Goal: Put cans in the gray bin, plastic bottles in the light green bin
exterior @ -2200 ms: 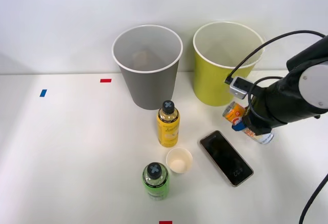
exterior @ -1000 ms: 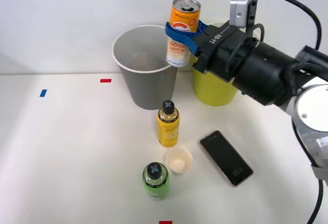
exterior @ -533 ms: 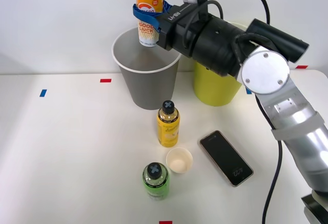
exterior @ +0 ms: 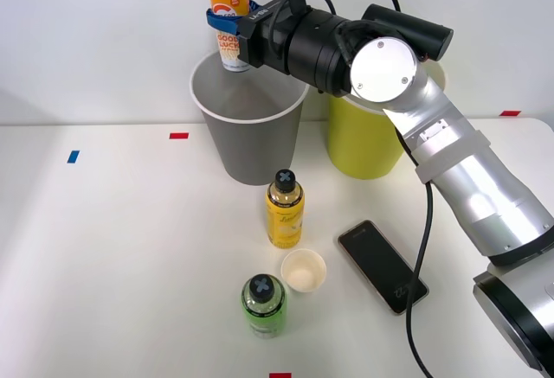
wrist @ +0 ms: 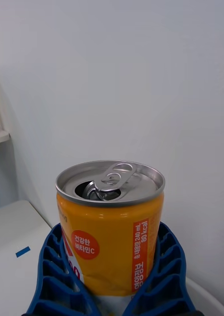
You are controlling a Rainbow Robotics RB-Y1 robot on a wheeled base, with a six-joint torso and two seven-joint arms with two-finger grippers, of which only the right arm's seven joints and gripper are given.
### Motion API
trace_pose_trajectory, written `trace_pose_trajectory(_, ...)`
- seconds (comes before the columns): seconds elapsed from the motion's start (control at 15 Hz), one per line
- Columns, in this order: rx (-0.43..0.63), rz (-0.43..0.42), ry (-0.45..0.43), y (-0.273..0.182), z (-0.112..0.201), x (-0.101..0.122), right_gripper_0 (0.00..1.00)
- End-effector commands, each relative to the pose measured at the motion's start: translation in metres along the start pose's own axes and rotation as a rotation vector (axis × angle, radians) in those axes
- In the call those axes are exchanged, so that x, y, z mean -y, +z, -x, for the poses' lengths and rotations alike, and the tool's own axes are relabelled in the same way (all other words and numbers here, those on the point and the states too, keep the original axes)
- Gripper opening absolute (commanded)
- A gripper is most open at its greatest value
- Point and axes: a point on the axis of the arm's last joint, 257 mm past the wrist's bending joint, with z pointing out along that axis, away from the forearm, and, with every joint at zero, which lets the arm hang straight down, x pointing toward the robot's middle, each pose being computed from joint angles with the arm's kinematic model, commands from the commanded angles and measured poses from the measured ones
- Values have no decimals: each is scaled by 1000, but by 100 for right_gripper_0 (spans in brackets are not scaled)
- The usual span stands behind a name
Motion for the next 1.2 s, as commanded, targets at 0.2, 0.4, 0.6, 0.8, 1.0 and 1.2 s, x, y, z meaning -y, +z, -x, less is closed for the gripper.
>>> trace_pose_trajectory(0.2, 6, -24, -29, 0, 1, 7, 81)
trace_pose_trajectory(0.4, -16, -26, -49, -4, -7, 11, 100)
trace_pose_trajectory(0.6, -27, -9, -82, -21, -10, 12, 100)
trace_pose_trajectory(0.8, 22, 6, -86, -67, -6, -1, 100)
trace_pose_trajectory(1.0, 86, -59, -63, -117, -14, 0, 100)
trace_pose_trajectory(1.2, 173, -204, 7, -182, -30, 9, 100)
